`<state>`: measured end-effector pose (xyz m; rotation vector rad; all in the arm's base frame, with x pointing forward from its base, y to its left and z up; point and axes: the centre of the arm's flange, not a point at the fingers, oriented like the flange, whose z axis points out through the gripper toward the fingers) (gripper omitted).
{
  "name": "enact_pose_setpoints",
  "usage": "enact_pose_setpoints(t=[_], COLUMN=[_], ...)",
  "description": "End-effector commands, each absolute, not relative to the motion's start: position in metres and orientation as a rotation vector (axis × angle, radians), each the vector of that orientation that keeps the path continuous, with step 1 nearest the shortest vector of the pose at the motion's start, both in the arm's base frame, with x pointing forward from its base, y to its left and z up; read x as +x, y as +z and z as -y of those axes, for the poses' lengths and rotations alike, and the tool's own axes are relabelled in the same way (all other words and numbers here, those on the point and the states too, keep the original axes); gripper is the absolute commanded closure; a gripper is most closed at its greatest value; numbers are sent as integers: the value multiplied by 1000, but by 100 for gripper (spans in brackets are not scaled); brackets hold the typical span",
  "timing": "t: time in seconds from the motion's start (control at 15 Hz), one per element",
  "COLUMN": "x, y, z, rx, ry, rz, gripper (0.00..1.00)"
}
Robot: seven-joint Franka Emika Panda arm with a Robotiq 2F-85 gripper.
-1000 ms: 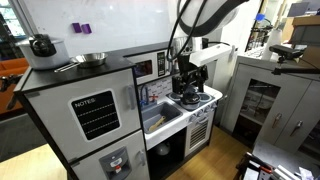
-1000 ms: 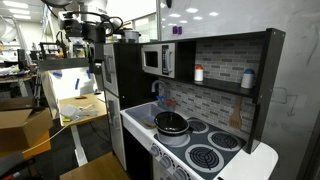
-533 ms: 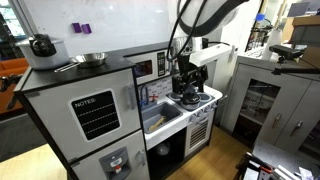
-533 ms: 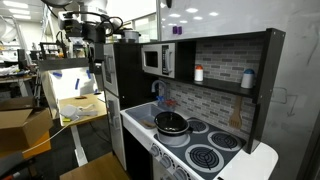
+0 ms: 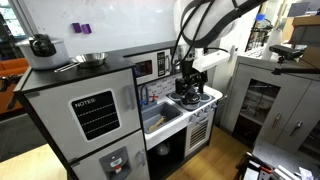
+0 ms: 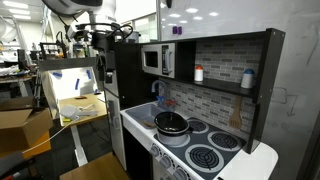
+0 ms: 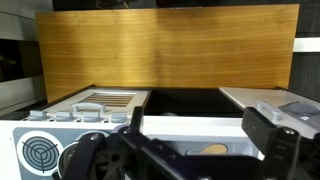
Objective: Take the lid off the pot and put it on the stove
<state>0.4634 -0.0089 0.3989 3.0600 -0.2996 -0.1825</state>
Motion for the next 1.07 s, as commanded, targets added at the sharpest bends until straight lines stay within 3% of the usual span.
enact_pose_setpoints(t=[0.0,1.0], x=[467,475], y=[384,351], z=[36,144], rx=[3062,3099], ry=[-158,-131], rz=[250,391], gripper=[0,0])
